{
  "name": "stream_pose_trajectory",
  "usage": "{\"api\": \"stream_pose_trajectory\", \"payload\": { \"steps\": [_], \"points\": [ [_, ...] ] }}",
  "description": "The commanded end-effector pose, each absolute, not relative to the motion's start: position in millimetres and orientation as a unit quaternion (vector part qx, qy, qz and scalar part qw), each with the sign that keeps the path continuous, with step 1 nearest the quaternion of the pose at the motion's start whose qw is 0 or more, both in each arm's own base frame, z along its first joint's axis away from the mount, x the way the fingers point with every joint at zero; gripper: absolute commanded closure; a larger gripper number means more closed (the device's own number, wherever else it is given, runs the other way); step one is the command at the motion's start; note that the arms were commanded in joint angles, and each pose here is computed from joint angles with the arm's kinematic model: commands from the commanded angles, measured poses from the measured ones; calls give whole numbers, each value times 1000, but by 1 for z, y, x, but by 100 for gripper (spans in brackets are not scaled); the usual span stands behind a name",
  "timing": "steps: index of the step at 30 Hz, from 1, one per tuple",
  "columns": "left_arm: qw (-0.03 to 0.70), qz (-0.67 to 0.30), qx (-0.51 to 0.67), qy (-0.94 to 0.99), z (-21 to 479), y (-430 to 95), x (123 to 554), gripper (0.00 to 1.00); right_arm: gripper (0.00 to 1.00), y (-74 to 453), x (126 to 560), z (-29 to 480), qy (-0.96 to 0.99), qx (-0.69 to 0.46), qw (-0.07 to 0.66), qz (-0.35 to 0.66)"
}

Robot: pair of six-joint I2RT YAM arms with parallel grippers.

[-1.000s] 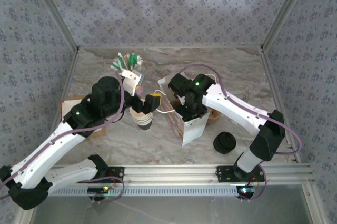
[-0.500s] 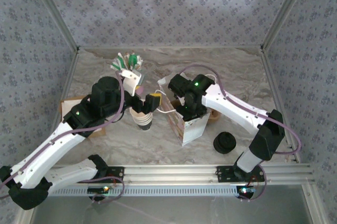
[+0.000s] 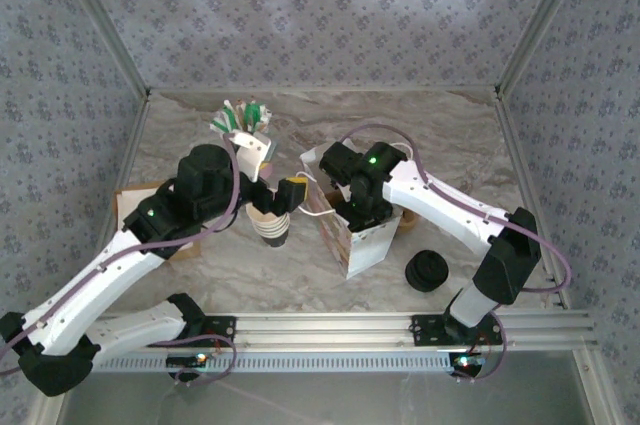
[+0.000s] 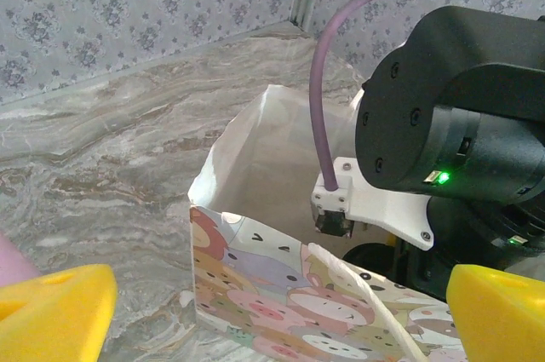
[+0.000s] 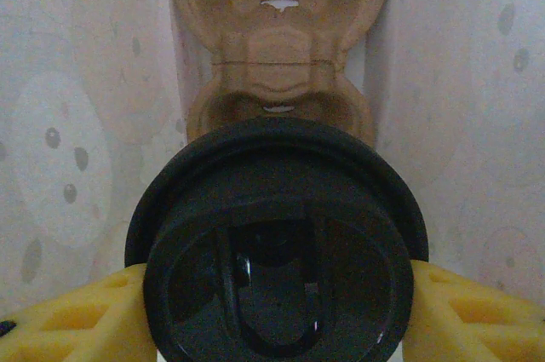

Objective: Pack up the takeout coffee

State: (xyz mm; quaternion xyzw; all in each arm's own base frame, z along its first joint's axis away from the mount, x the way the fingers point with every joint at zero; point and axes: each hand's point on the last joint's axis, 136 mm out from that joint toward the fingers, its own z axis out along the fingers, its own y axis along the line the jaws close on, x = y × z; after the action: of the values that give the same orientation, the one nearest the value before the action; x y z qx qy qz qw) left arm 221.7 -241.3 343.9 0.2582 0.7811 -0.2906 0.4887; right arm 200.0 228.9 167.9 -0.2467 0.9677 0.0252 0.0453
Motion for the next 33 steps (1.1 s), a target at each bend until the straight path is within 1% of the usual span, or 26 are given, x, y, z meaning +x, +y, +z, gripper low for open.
{"api": "stream_pose_trajectory", "payload": {
  "steps": [1, 33],
  "points": [
    [506, -298, 266, 764, 363, -243, 219, 1, 37, 222, 195, 162, 970, -243, 22, 14],
    [506, -298, 270, 763, 363, -246, 220, 1, 36, 225, 198, 150, 971, -239, 9, 22]
  ]
}}
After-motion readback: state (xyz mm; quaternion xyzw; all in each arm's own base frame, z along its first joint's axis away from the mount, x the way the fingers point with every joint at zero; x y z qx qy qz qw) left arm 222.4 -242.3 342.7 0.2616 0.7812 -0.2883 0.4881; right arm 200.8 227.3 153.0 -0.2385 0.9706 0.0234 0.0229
